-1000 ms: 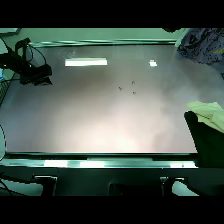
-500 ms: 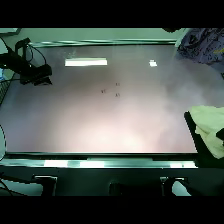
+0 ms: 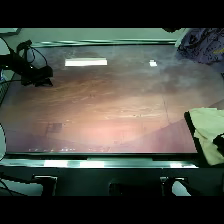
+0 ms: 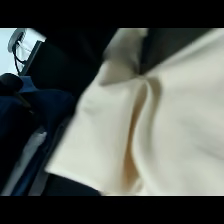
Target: Fold the clothes and pants, and hang the long-sleeved shirts on hangers.
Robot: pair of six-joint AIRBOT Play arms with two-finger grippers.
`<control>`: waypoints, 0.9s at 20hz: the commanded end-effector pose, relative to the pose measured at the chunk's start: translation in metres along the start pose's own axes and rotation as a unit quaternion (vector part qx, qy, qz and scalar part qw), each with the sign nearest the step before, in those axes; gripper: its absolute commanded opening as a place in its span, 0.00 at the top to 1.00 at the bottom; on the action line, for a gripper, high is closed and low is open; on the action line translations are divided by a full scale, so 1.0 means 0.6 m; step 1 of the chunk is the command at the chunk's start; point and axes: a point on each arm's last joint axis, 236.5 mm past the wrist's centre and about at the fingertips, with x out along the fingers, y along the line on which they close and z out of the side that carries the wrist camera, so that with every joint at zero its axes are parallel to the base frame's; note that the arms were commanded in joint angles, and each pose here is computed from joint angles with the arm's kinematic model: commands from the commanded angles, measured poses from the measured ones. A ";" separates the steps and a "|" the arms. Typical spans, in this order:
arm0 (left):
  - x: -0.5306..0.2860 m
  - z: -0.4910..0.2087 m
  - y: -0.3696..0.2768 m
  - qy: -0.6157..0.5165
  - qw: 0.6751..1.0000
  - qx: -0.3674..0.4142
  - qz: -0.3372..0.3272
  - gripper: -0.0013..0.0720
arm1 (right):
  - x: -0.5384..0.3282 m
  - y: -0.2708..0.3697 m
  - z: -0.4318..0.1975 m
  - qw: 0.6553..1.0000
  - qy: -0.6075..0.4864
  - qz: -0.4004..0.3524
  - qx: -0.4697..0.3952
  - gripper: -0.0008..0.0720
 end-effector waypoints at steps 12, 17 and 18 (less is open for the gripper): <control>-0.205 0.007 -0.021 -0.177 0.982 0.071 -0.002 0.96 | -0.479 0.372 -0.004 0.803 -0.255 0.491 -0.222 0.95; -0.237 -0.057 0.004 -0.187 0.980 0.067 0.018 0.96 | -0.566 0.448 -0.228 0.719 -0.271 0.511 -0.385 0.95; -0.235 -0.070 0.008 -0.186 0.980 0.066 0.018 0.96 | -0.574 0.453 -0.255 0.707 -0.275 0.511 -0.403 0.95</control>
